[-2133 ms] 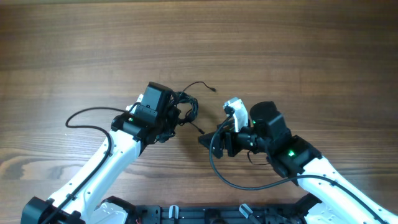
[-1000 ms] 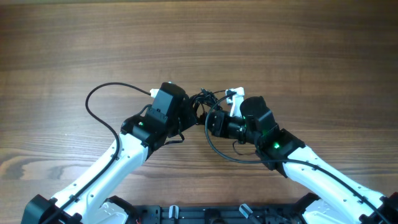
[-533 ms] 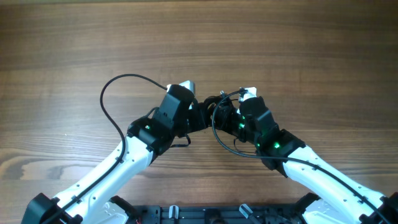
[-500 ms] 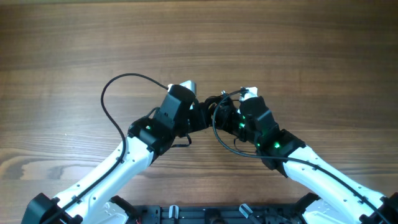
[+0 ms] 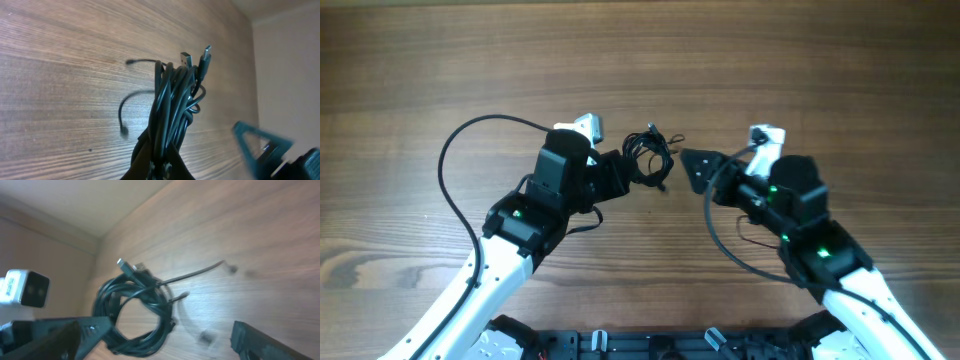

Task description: Untangle cables

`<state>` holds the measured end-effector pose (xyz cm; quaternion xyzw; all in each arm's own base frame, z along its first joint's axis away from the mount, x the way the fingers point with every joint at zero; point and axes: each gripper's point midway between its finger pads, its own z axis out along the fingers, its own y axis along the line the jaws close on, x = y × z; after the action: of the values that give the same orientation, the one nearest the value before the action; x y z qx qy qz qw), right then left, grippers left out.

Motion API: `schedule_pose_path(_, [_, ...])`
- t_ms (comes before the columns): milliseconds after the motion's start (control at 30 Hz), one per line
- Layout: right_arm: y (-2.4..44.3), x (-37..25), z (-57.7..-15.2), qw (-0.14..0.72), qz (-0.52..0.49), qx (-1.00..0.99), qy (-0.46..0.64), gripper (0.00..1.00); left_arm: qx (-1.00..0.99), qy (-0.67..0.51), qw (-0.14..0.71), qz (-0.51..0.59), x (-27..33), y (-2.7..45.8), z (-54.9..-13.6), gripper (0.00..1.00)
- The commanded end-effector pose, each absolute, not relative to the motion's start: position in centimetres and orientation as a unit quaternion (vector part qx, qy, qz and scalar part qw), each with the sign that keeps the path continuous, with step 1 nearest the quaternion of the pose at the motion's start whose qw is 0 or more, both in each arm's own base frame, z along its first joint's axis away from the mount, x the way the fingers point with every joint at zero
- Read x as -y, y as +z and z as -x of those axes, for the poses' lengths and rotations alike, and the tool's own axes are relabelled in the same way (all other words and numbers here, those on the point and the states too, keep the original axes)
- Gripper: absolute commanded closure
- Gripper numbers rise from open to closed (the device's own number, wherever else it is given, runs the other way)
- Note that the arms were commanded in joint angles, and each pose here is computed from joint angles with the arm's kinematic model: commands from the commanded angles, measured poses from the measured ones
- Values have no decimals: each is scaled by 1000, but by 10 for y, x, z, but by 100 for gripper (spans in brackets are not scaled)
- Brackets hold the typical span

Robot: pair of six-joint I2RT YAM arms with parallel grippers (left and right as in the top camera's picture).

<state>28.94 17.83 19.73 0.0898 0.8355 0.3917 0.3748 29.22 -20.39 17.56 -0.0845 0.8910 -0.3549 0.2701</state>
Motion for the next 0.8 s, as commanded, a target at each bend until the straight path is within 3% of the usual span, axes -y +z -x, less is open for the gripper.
schedule_pose_path(0, [206,-166,-284,455,86,-835,298,0,-872,-384,285,-102,227,190,-271,96])
schedule_pose_path(67, [202,-181,-269,452,203,-818,294,0,-845,-422,273,-185,242,199,-251,96])
schedule_pose_path(133, [212,-210,-240,426,294,-768,376,1,-835,-435,269,-205,246,202,-245,96])
schedule_pose_path(233, [199,-218,-238,399,311,-768,394,4,-799,-470,261,-271,256,211,-227,96])
schedule_pose_path(333, [180,-220,-243,369,299,-787,395,27,-797,-470,262,-273,256,211,-226,96])
schedule_pose_path(400, [174,-220,-244,358,294,-793,395,66,-800,-465,265,-270,254,210,-229,96])
schedule_pose_path(433, [174,-220,-244,353,283,-797,400,78,-804,-459,268,-267,253,209,-231,96])
schedule_pose_path(533, [181,-221,-246,347,248,-802,418,96,-819,-436,278,-250,248,203,-240,92])
schedule_pose_path(567, [184,-221,-249,340,216,-808,429,96,-832,-427,276,-223,245,200,-245,62])
schedule_pose_path(667, [179,-209,-267,324,93,-841,423,96,-861,-406,272,-140,235,193,-260,1])
schedule_pose_path(767, [173,-188,-289,319,-65,-855,403,96,-880,-414,233,-9,228,187,-269,0])
